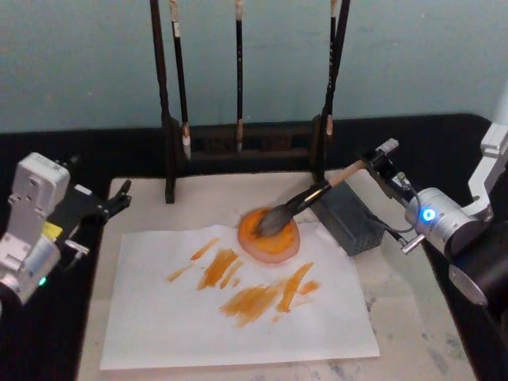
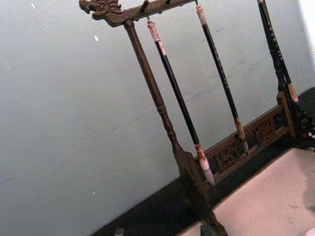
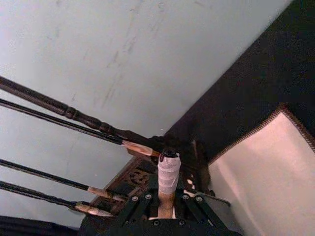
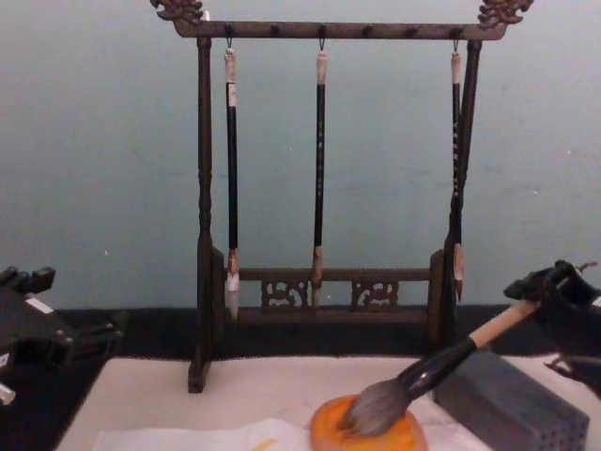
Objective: Pick up the brush from the inkstone, write on the paper, then place the brush back to its original position.
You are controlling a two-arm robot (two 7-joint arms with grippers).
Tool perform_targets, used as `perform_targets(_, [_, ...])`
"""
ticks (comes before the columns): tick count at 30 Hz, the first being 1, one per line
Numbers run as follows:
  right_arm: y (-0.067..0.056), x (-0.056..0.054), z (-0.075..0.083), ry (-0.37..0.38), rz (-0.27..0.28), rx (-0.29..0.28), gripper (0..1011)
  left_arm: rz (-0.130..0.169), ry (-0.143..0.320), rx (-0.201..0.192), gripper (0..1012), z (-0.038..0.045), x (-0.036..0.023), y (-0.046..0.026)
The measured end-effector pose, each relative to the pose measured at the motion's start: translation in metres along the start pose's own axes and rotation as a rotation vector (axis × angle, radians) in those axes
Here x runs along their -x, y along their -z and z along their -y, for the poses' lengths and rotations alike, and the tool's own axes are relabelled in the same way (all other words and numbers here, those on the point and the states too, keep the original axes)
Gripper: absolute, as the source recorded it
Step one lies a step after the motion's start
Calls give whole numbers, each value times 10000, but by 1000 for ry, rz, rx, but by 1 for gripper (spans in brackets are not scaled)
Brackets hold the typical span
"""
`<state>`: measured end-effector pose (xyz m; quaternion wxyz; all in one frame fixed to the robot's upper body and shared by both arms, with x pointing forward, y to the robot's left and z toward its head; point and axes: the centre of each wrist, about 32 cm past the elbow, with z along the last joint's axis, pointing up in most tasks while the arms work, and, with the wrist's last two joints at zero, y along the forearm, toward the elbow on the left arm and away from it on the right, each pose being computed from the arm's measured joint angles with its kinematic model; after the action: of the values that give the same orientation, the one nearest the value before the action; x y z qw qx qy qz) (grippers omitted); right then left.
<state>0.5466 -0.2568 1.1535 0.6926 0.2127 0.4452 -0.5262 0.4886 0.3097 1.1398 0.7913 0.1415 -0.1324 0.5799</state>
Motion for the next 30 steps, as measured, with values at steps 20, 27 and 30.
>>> perform_targets(20, [-5,-3,10,18,-6,0,174,0,0,0,1001,0,0,0])
perform_targets(27, [-3,-5,11,17,-7,1,303,0,0,0,1001,0,0,0])
perform_targets(30, [-3,-5,11,17,-8,1,411,0,0,0,1001,0,0,0])
